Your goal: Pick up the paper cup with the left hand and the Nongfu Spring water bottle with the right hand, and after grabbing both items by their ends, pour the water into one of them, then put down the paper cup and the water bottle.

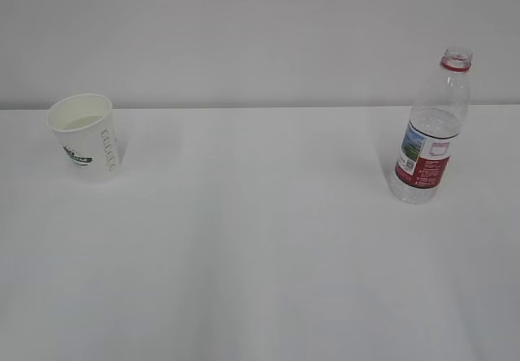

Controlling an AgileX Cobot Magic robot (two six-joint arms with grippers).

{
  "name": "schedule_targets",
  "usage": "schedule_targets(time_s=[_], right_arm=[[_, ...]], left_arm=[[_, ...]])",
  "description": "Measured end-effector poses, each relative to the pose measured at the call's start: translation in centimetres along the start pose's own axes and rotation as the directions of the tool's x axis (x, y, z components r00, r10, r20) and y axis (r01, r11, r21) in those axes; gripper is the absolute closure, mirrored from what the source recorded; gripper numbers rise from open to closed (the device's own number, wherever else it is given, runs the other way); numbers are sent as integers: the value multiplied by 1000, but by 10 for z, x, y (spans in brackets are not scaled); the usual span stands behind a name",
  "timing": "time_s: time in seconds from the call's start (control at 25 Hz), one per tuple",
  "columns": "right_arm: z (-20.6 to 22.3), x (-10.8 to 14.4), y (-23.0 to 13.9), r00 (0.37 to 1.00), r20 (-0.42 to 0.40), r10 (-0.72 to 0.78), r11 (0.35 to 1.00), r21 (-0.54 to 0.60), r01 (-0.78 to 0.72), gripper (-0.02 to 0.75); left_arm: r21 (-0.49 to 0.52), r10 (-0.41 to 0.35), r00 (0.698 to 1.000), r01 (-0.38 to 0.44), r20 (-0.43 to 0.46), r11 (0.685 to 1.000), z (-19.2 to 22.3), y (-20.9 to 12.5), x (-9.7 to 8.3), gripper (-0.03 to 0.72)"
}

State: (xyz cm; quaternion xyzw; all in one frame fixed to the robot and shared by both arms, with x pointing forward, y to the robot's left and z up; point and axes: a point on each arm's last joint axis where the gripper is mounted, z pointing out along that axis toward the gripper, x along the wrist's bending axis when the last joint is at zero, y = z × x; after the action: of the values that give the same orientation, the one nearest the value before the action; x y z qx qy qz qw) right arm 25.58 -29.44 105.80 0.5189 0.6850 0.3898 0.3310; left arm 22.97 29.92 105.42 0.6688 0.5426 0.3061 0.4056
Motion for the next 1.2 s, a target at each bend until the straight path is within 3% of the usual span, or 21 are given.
schedule_targets(time_s=[0.36, 0.56, 1.2], right_arm=[[-8, 2, -15, 1000, -16, -13, 994, 105, 14, 169], [-18, 2, -24, 1000, -11, -16, 999, 43, 16, 169], [-19, 2, -25, 1000, -10, -17, 999, 46, 17, 169]], left_arm=[[0, 0, 1000, 0, 0, 1000, 0, 0, 0, 157], [0, 0, 1000, 0, 0, 1000, 0, 0, 0, 158], [-2, 0, 1000, 0, 0, 1000, 0, 0, 0, 172]])
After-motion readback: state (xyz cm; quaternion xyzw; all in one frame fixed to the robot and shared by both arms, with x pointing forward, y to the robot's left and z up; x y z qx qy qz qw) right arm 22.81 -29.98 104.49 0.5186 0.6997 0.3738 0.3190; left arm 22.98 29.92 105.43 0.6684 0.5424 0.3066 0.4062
